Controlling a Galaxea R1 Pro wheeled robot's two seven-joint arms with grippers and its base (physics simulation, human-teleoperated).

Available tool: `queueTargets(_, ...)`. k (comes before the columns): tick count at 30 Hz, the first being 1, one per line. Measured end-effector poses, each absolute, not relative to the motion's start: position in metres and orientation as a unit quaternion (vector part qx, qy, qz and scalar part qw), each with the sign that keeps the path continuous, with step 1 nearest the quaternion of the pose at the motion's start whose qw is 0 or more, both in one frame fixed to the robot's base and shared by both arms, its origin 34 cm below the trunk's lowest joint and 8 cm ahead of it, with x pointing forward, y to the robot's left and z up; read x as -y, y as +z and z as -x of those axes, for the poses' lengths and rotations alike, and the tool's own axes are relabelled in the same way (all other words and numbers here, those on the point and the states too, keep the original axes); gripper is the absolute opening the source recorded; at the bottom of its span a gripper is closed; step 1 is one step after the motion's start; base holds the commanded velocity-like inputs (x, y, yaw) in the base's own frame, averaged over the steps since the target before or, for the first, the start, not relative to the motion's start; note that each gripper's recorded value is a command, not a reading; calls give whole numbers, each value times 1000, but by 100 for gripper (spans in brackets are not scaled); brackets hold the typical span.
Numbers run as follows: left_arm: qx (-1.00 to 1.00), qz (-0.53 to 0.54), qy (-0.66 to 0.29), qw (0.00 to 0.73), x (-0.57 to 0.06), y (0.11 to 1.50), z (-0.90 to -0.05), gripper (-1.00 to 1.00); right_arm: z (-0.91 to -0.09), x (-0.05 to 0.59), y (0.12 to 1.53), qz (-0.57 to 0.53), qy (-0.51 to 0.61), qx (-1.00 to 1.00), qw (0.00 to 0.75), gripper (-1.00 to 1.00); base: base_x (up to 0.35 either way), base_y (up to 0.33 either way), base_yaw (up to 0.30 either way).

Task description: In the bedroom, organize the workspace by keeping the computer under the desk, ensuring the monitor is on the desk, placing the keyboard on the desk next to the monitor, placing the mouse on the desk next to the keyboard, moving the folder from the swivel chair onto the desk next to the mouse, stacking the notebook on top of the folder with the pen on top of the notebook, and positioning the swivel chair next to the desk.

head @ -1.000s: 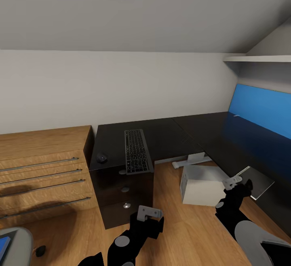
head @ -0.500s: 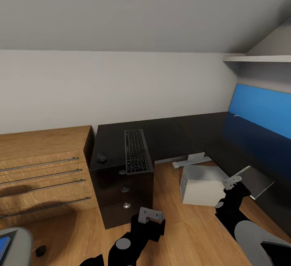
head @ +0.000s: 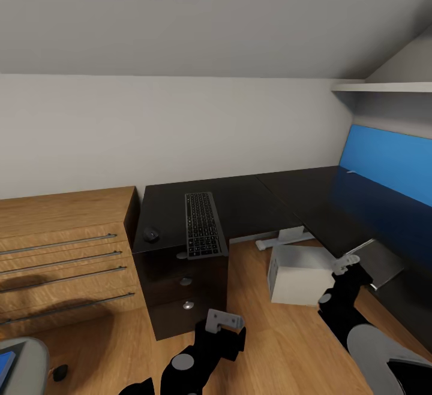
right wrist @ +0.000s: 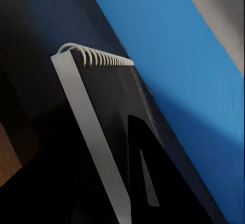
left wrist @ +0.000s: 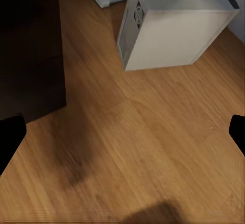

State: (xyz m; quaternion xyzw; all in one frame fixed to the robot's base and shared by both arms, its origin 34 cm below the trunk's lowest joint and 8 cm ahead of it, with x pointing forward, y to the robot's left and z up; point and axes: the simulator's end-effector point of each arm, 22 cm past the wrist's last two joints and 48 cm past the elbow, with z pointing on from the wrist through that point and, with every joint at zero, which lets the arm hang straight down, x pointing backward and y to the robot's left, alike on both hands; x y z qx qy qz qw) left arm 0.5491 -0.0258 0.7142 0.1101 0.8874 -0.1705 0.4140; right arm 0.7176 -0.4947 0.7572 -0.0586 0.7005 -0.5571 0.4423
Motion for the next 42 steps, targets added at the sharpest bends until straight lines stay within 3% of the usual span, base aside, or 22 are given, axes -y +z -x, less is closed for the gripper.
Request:
queueTargets(17, -889, -108, -168, 412, 24, 725, -551, 100, -718, 496, 785, 43, -570, -682, 457, -100, 0, 0, 0)
queueTargets(42, -895, -107, -157, 403, 19, 757, -554, 100, -728, 432, 831, 28, -550, -666, 503, -100, 0, 0, 40)
